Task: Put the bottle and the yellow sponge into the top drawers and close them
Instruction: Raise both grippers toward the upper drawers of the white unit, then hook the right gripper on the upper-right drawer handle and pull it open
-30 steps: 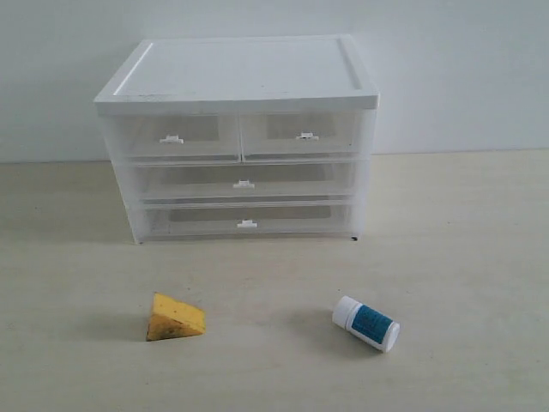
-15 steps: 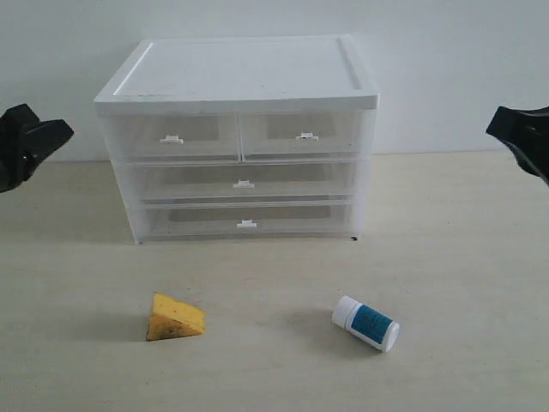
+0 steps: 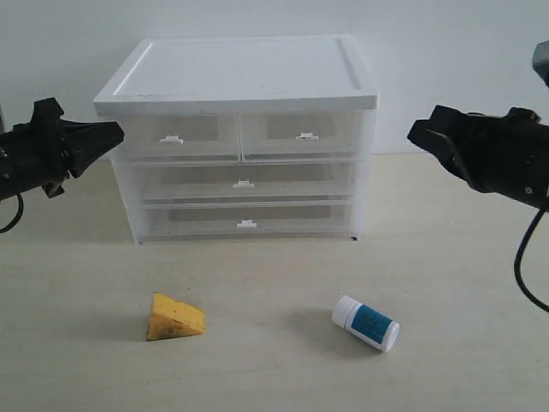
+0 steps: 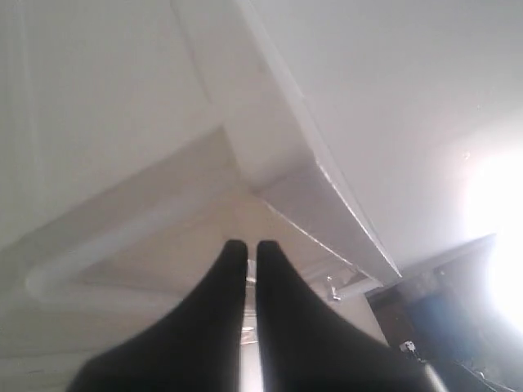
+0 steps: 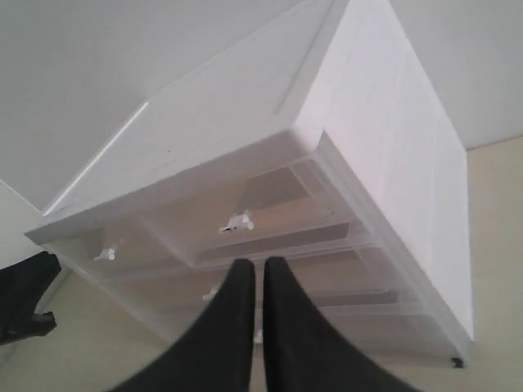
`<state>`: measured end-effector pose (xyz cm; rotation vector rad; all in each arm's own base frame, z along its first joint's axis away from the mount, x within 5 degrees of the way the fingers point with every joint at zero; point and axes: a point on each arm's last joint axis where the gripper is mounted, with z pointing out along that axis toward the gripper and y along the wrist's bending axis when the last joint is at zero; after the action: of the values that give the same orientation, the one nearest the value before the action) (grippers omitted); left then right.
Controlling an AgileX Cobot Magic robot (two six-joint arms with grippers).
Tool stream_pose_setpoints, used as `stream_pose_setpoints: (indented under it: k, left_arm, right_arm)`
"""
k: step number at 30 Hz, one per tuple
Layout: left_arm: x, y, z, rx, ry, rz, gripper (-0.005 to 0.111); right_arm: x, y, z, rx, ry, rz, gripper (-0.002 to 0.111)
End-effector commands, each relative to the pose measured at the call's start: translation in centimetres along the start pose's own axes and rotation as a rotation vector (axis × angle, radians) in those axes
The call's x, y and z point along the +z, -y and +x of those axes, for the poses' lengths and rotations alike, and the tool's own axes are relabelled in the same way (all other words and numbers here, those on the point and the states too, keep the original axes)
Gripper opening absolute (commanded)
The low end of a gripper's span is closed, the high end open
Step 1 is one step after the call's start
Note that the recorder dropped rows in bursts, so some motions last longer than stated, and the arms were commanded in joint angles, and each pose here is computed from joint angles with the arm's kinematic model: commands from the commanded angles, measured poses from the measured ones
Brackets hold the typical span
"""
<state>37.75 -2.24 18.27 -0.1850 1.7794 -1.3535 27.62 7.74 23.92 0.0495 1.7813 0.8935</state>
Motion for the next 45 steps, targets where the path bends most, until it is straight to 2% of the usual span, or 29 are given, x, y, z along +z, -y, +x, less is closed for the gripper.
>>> stream_pose_setpoints:
  k: [1,7,9,19,23,28,32,45]
  left_arm:
    - [0.9,0.4,0.5,0.009,-0.034,0.009,0.004]
    - [1.4,-0.3,0.5,0.012,-0.028,-0.038,0.004]
    - [1.6,-0.5,0.4,0.036,-0.026,-0.039,0.004]
    - [2.4,-2.3,0.1,-0.006,0.023,-0.028,0.004]
    - [2.4,-2.3,0.0,-0.014,0.037,-0.02,0.004]
    - [2.4,-2.3,0.0,-0.008,0.041,-0.02,0.004]
    - [2.4,-2.3,0.0,-0.009,0.039,-0.02,0.004]
    - [2.4,-2.3,0.0,-0.009,0.039,-0.02,0.004]
  right_arm:
    - [1.9,0.4,0.3,0.058,-0.027,-0.08,0.006]
    - [4.3,1.5,1.2,0.188,-0.097,-0.125,0.045]
    - [5.0,1.9,1.4,0.208,-0.121,-0.128,0.051]
    - [7.1,2.3,0.9,0.263,-0.162,-0.149,0.051]
    - [8.4,1.1,1.0,0.254,-0.183,-0.17,0.051]
    - [10.8,-0.5,1.9,0.211,-0.231,-0.121,0.051]
    - [12.4,-1.0,1.9,0.26,-0.234,-0.111,0.051]
    - [14.4,0.8,2.7,0.385,-0.221,-0.038,0.051]
